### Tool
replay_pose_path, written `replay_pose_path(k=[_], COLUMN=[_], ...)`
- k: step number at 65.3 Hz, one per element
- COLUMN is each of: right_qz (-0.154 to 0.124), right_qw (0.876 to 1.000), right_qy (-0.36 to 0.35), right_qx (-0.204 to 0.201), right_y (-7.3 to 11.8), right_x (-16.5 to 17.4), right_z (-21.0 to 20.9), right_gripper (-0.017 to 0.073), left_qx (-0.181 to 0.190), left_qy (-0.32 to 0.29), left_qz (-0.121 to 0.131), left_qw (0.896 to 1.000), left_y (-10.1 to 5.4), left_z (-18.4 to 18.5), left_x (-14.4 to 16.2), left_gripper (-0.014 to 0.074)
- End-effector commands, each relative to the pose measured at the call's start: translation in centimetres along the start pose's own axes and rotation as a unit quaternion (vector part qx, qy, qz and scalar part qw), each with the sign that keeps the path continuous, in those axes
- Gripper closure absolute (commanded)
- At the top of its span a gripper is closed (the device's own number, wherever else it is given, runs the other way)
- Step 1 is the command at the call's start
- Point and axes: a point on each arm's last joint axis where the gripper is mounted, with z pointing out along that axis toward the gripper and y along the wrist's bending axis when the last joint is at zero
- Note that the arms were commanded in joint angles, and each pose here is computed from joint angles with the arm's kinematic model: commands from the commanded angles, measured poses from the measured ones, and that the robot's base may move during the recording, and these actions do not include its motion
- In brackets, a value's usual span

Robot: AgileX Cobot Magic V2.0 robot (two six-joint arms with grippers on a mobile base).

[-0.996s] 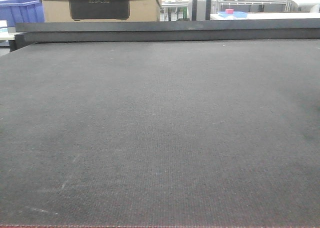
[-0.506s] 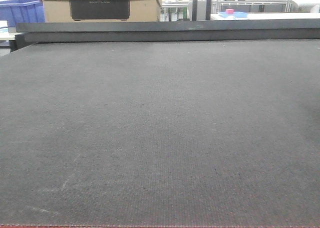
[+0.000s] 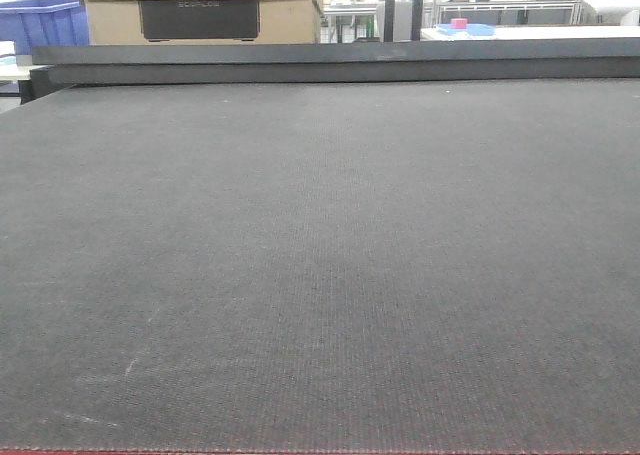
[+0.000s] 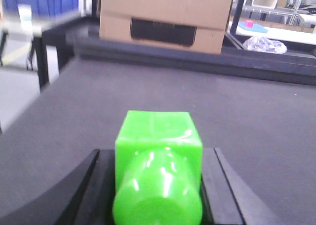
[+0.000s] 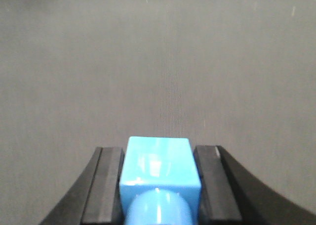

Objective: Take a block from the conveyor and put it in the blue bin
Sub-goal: 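Lift both held bricks up off the conveyor belt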

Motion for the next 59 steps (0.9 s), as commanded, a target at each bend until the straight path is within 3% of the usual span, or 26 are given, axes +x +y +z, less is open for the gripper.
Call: replay_pose_path(k=[1, 12, 18, 25, 38, 49, 59], right_qz=[-0.008, -0.008, -0.025, -0.053, -0.057, -0.058, -0.058], right_qw=[0.997, 0.99, 0.984, 0.978, 0.976, 0.976, 0.976], right_qy=[-0.074, -0.14, -0.174, -0.2, -0.212, -0.21, -0.21], right_qx=[-0.002, -0.005, -0.002, 0.007, 0.009, 0.009, 0.009], right_y=[0.1, 0.2, 0.1, 0.1, 0.1, 0.1, 0.1], right_x=[-1.6, -2.3, -2.4, -2.4, -2.3, -2.3, -2.3], right_z=[-1.1, -3.5, -5.0, -6.2, -6.8, -6.8, -6.8], right_gripper=[0.0721, 0.0721, 0.0721, 0.0721, 0.0721, 0.0721, 0.0721], left_qx=[-0.002, 0.0, 0.0, 0.002, 0.002, 0.01, 0.011], left_qy=[-0.022, -0.061, -0.076, -0.064, -0.054, -0.057, -0.057], left_qz=[0.034, 0.033, 0.034, 0.034, 0.034, -0.004, -0.006], left_qw=[0.999, 0.998, 0.997, 0.997, 0.998, 0.998, 0.998], left_y=[0.0, -0.1, -0.1, -0.1, -0.1, -0.2, -0.2], left_z=[-1.0, -2.6, -3.5, -3.8, -3.8, -3.8, -3.8], left_x=[-0.4, -1.0, -1.2, -0.9, -0.8, -0.8, -0.8], left_gripper=[0.0705, 0.0705, 0.0705, 0.0705, 0.0705, 0.0705, 0.0705])
